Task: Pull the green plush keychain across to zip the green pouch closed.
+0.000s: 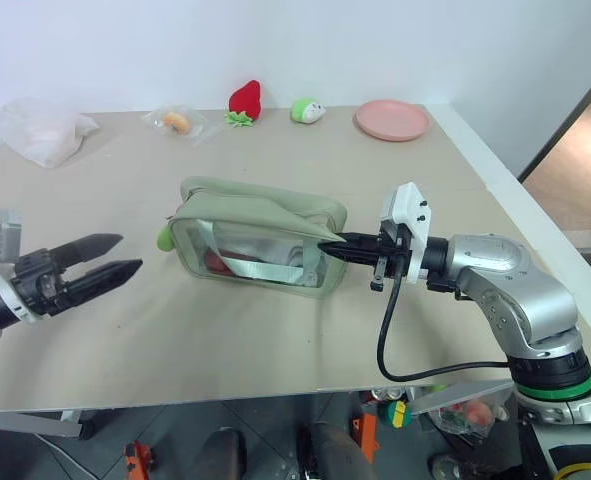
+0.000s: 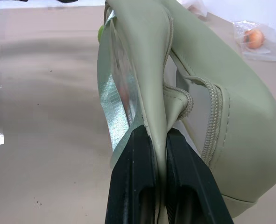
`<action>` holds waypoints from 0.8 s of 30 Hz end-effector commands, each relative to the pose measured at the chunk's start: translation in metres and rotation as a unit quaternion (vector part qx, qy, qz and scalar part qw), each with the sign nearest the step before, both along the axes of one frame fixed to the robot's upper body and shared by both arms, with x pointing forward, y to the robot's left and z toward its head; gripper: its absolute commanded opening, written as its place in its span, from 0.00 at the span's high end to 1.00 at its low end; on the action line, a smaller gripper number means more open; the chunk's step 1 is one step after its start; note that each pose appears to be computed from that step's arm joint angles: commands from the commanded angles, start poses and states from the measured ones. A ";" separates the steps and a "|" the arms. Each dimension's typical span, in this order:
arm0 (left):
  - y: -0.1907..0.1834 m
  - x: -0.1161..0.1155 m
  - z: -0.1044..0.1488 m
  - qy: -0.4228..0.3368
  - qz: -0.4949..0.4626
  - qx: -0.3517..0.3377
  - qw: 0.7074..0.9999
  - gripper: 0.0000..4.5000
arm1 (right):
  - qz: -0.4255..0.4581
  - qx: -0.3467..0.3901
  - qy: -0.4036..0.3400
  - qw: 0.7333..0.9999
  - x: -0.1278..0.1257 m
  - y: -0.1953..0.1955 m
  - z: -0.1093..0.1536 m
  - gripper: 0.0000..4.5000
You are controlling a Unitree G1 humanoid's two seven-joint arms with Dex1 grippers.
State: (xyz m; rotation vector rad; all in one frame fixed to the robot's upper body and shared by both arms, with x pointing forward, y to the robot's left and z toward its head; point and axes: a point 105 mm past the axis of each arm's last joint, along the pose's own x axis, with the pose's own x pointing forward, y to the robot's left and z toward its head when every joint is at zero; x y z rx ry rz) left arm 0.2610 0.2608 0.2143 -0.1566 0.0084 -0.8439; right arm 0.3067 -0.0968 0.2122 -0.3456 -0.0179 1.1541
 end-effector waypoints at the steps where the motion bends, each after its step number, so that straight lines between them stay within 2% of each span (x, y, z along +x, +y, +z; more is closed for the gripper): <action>1: 0.015 0.002 0.021 -0.038 0.027 -0.012 0.999 0.00 | 0.016 0.022 -0.028 0.999 -0.001 -0.003 0.020 0.99; 11: 0.011 0.012 0.016 -0.024 0.012 -0.036 0.999 0.00 | 0.052 0.010 -0.036 0.998 0.007 0.006 0.020 0.99; 18: -0.015 0.011 -0.011 0.021 -0.040 0.004 0.999 0.00 | 0.061 0.008 -0.037 0.997 0.008 0.009 0.019 0.99; 20: -0.018 0.015 -0.023 0.036 -0.039 0.018 0.998 0.00 | 0.064 0.010 -0.036 0.997 0.007 0.011 0.019 0.99; 24: -0.010 0.029 -0.027 0.043 -0.011 0.009 0.999 0.00 | 0.065 0.011 -0.034 0.997 0.005 0.013 0.018 0.99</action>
